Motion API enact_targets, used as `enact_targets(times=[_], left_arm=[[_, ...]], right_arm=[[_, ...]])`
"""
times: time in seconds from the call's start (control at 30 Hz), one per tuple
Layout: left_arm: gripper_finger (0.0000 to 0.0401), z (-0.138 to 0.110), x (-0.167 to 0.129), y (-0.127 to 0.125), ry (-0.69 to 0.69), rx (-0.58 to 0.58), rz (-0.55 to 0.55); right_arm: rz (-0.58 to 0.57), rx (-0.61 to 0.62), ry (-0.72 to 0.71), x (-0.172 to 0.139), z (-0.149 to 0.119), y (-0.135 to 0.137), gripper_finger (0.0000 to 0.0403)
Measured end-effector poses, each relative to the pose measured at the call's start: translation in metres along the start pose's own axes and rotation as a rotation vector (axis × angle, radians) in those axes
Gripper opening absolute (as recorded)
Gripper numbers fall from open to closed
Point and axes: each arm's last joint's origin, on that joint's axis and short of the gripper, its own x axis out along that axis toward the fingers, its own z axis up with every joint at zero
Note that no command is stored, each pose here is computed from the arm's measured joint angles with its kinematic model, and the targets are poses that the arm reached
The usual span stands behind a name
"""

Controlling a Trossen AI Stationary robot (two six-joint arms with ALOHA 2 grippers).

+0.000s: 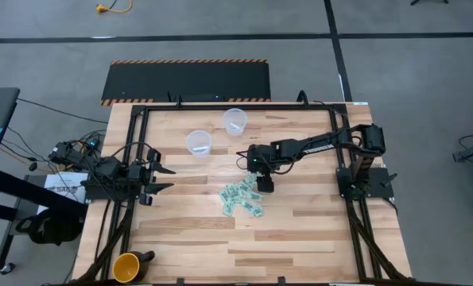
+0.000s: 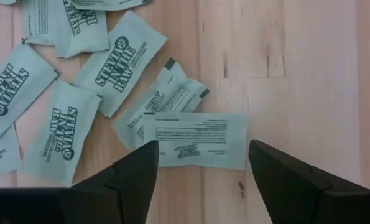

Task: Pick and place items into bin
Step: Put the stevia packet into the top transparent bin

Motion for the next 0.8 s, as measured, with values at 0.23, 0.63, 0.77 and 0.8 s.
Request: enact_targets(times=[0.23, 0.63, 0.77, 0.8], left_arm=[[0.0166, 0.0, 0.0, 0.0, 0.0, 0.0, 0.0], [0.0166, 0.0, 0.0, 0.0, 0.003, -0.007, -0.005], [0.0166, 0.0, 0.0, -0.001, 0.0, -0.008, -0.028], [0.0166, 0.0, 0.0, -0.001, -0.001, -0.011, -0.035]], right_arm=[[0.006, -0.009, 0.009, 0.007, -0.001, 0.003, 0.0244], [0.01, -0.013, 0.008, 0.018, 0.0, 0.004, 0.0244], [0.012, -0.005, 0.004, 0.019, 0.001, 0.003, 0.0244], [0.013, -0.005, 0.004, 0.019, 0.001, 0.003, 0.0244]])
